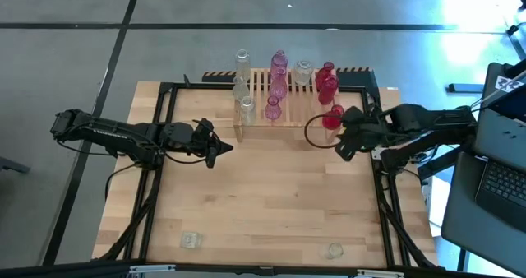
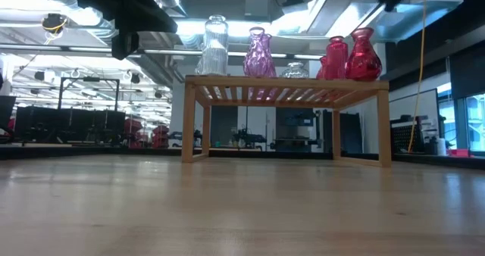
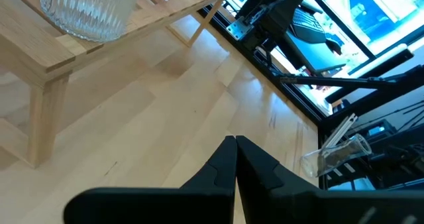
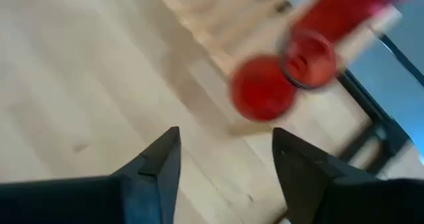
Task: Sort vases onto shelf
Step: Put the red vase on the shelf aligned with the other red vase, then put the transparent vase on the shelf aligned with the other transparent vase
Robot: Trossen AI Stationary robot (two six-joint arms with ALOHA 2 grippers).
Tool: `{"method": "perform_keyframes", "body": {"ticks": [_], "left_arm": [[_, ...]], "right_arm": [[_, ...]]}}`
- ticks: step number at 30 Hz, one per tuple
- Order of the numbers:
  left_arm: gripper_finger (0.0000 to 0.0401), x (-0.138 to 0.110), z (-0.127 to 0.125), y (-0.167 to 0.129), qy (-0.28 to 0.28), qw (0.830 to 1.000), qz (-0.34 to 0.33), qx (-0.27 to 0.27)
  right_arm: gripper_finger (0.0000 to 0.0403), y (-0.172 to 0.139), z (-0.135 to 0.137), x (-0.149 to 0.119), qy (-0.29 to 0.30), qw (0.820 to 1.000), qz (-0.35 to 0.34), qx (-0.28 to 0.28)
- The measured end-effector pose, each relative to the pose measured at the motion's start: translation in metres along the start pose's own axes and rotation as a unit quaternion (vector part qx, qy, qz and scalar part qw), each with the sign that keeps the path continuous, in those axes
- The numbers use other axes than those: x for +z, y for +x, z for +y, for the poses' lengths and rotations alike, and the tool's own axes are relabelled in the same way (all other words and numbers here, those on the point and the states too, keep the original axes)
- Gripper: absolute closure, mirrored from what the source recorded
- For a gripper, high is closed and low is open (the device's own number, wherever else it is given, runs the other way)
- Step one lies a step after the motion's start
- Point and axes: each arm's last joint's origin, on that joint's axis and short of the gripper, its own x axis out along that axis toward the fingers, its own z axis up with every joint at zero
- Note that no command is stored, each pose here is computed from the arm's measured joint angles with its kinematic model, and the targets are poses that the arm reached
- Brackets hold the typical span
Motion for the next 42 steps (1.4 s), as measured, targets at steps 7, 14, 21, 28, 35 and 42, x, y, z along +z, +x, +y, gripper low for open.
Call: {"method": "perform_keyframes", "body": {"ticks": [7, 14, 21, 28, 35, 42], "left_arm": [[0.0401, 0.000, 0.001, 0.000, 0.000, 1.000, 0.002, 0.000], [0.0401, 0.001, 0.001, 0.000, -0.002, 1.000, 0.010, -0.007], [0.0401, 0.000, 0.002, 0.000, -0.001, 1.000, 0.019, -0.008], [0.0401, 0.000, 0.002, 0.000, -0.002, 1.000, 0.019, -0.008], [0.0401, 0.000, 0.002, 0.000, -0.004, 1.000, 0.019, -0.008], [0.0401, 0.000, 0.002, 0.000, -0.006, 1.000, 0.019, -0.005]], "right_arm": [[0.0272, 0.029, 0.002, -0.013, 0.005, 0.998, 0.040, -0.038], [0.0284, 0.065, -0.005, -0.018, 0.023, 0.992, 0.054, -0.111], [0.0285, 0.083, -0.012, -0.008, 0.020, 0.993, 0.048, -0.105], [0.0285, 0.090, -0.023, 0.002, 0.021, 0.993, 0.043, -0.111], [0.0285, 0.091, -0.026, 0.003, 0.021, 0.993, 0.058, -0.096], [0.0285, 0.057, -0.009, -0.012, -0.055, 0.997, 0.042, 0.018]]}}
